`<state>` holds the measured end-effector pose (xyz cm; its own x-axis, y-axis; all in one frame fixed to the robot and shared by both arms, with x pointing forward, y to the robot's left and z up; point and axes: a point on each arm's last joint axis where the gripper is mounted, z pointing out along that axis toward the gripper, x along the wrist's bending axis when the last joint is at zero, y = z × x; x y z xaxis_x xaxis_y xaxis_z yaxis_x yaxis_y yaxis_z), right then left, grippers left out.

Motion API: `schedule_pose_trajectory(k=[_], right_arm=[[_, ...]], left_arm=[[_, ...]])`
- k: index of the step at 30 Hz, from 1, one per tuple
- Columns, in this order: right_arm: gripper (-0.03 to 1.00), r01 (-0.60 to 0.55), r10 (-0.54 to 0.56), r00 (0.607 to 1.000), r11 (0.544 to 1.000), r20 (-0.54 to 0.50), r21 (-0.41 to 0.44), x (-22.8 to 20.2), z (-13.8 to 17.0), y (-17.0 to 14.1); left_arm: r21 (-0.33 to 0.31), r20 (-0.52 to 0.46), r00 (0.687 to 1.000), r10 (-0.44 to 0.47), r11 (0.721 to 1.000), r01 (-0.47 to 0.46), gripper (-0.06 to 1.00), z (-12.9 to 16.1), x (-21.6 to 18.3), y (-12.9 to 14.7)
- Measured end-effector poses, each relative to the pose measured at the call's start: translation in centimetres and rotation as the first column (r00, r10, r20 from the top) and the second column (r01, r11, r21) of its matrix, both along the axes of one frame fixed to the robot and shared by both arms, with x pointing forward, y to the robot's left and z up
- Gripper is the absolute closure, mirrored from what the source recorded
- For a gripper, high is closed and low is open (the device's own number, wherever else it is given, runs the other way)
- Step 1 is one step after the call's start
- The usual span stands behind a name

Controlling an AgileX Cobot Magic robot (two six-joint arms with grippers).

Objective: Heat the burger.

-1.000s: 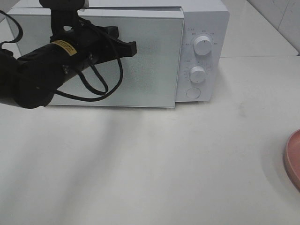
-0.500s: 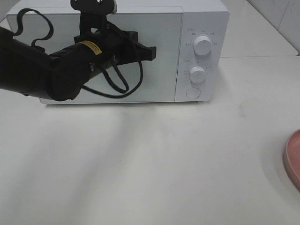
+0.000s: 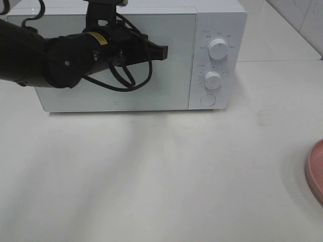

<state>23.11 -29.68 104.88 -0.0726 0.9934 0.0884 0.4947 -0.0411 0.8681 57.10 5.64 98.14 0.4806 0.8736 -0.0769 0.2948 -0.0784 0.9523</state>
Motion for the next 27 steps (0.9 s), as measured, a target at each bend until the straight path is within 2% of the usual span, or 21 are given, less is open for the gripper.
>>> schedule_pose_trajectory(k=[2, 3, 4, 5, 6, 7, 8, 9, 10, 11, 12, 13, 14, 16, 19, 21, 22, 24, 27], right_arm=[[0.21, 0.000, 0.000, 1.000, 1.000, 0.000, 0.000, 0.0, 0.0, 0.0], [0.21, 0.000, 0.000, 1.000, 1.000, 0.000, 0.000, 0.0, 0.0, 0.0], [0.21, 0.000, 0.000, 1.000, 1.000, 0.000, 0.000, 0.0, 0.0, 0.0], [0.21, 0.000, 0.000, 1.000, 1.000, 0.000, 0.000, 0.0, 0.0, 0.0], [0.21, 0.000, 0.000, 1.000, 1.000, 0.000, 0.000, 0.0, 0.0, 0.0], [0.21, 0.000, 0.000, 1.000, 1.000, 0.000, 0.000, 0.0, 0.0, 0.0], [0.21, 0.000, 0.000, 1.000, 1.000, 0.000, 0.000, 0.0, 0.0, 0.0], [0.21, 0.000, 0.000, 1.000, 1.000, 0.000, 0.000, 0.0, 0.0, 0.0], [0.21, 0.000, 0.000, 1.000, 1.000, 0.000, 0.000, 0.0, 0.0, 0.0], [0.21, 0.000, 0.000, 1.000, 1.000, 0.000, 0.000, 0.0, 0.0, 0.0], [0.21, 0.000, 0.000, 1.000, 1.000, 0.000, 0.000, 0.0, 0.0, 0.0], [0.21, 0.000, 0.000, 1.000, 1.000, 0.000, 0.000, 0.0, 0.0, 0.0], [0.21, 0.000, 0.000, 1.000, 1.000, 0.000, 0.000, 0.0, 0.0, 0.0], [0.21, 0.000, 0.000, 1.000, 1.000, 0.000, 0.000, 0.0, 0.0, 0.0], [0.21, 0.000, 0.000, 1.000, 1.000, 0.000, 0.000, 0.0, 0.0, 0.0], [0.21, 0.000, 0.000, 1.000, 1.000, 0.000, 0.000, 0.0, 0.0, 0.0], [0.21, 0.000, 0.000, 1.000, 1.000, 0.000, 0.000, 0.0, 0.0, 0.0], [0.21, 0.000, 0.000, 1.000, 1.000, 0.000, 0.000, 0.0, 0.0, 0.0], [0.21, 0.000, 0.000, 1.000, 1.000, 0.000, 0.000, 0.0, 0.0, 0.0]], left_arm=[[0.022, -0.067, 0.998, -0.015, 1.000, 0.016, 0.91, 0.3, -1.0, 0.6], [0.022, -0.067, 0.998, -0.015, 1.000, 0.016, 0.91, 0.3, -1.0, 0.6], [0.050, -0.136, 0.990, -0.035, 0.998, 0.042, 0.82, 0.3, -1.8, 0.9], [0.050, -0.136, 0.990, -0.035, 0.998, 0.042, 0.82, 0.3, -1.8, 0.9], [0.064, -0.174, 0.984, -0.045, 0.996, 0.057, 0.75, 0.3, -2.2, 1.0], [0.093, -0.258, 0.964, -0.067, 0.991, 0.094, 0.52, 0.4, -3.1, 1.2], [0.108, -0.303, 0.950, -0.078, 0.987, 0.116, 0.37, 0.5, -3.5, 1.3], [0.108, -0.303, 0.950, -0.078, 0.987, 0.116, 0.37, 0.5, -3.5, 1.3], [0.131, -0.384, 0.918, -0.096, 0.979, 0.157, 0.14, 0.7, -4.5, 1.6], [0.131, -0.384, 0.918, -0.096, 0.979, 0.157, 0.14, 0.7, -4.5, 1.6], [0.155, -0.468, 0.877, -0.109, 0.967, 0.203, 0.02, 0.8, -5.5, 2.0], [0.163, -0.499, 0.859, -0.115, 0.961, 0.223, 0.00, 1.0, -6.0, 2.1], [0.163, -0.499, 0.859, -0.115, 0.961, 0.223, 0.00, 1.0, -6.0, 2.1], [0.201, -0.590, 0.798, -0.125, 0.934, 0.295, -0.04, 1.6, -7.5, 2.8], [0.217, -0.613, 0.781, -0.124, 0.923, 0.317, -0.04, 1.6, -7.8, 3.1], [0.257, -0.690, 0.716, -0.110, 0.887, 0.383, -0.04, 2.2, -9.3, 4.0], [0.257, -0.690, 0.716, -0.110, 0.887, 0.383, -0.04, 2.2, -9.3, 4.0], [0.260, -0.728, 0.680, -0.087, 0.883, 0.391, -0.04, 2.6, -10.0, 4.5], [0.260, -0.738, 0.670, -0.079, 0.884, 0.390, -0.04, 2.8, -10.2, 4.6]])
